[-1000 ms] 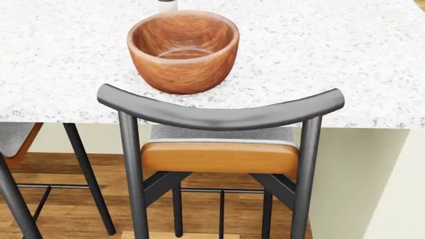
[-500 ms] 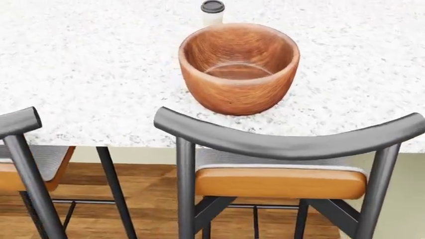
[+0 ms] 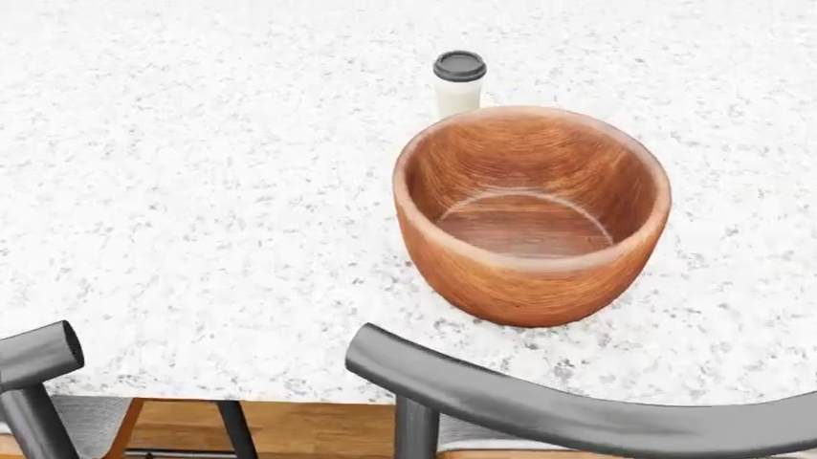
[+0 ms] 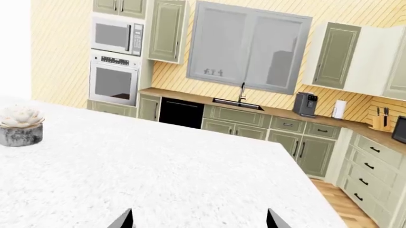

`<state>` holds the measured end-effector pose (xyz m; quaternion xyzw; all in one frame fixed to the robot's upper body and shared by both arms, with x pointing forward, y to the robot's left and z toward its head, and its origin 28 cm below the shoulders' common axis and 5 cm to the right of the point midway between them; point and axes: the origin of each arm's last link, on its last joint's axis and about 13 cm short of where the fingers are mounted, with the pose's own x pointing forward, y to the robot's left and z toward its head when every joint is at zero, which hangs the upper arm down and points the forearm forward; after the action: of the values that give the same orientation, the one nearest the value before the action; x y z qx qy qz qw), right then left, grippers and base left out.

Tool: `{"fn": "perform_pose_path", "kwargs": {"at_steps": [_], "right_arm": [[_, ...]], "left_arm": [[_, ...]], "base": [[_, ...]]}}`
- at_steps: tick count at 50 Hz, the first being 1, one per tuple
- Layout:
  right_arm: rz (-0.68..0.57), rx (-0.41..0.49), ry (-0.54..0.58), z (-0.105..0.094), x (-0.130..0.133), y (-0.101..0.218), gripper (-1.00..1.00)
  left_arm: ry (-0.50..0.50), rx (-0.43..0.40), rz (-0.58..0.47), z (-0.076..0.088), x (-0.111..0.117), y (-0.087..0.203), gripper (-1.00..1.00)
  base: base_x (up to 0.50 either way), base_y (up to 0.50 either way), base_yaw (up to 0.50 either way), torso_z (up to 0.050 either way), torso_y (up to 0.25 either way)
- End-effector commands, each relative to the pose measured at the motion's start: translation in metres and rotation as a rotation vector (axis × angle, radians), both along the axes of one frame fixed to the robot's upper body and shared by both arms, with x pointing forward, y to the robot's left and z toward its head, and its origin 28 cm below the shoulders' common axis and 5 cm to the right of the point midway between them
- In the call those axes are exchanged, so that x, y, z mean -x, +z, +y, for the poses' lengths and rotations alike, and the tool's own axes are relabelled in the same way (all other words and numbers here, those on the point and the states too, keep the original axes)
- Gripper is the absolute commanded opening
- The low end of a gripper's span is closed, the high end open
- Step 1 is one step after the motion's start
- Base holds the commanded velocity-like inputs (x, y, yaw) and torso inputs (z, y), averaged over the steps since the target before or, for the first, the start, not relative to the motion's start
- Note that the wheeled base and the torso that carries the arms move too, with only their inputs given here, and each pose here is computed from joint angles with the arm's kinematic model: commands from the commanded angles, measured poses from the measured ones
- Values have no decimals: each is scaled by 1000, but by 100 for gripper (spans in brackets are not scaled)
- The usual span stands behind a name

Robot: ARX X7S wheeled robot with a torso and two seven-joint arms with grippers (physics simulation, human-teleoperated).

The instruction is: Place the cup inside the bowl on the dining table and move the bowl to any counter.

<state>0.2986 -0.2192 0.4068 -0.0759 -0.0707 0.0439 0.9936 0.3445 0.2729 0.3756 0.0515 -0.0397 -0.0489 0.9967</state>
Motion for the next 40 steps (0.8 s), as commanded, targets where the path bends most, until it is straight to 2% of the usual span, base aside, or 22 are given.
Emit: {"fn": "perform_pose_path", "kwargs": {"at_steps": [1,20,40], "right_arm": [[14,-9,-3,-2,4,-3,100],[17,-19,-5,-3,6,-3,100],[35,-20,-5,-2,5,-7,100]], "left_arm": [[1,-5,8,-1,1,-2,100],[-3,-13,14,2,4,-2,100],[-3,-10,18,5,3,-1,100]], "base": [[500,91,0,0,0],[489,62,0,0,1],[168,4,0,0,0]]}}
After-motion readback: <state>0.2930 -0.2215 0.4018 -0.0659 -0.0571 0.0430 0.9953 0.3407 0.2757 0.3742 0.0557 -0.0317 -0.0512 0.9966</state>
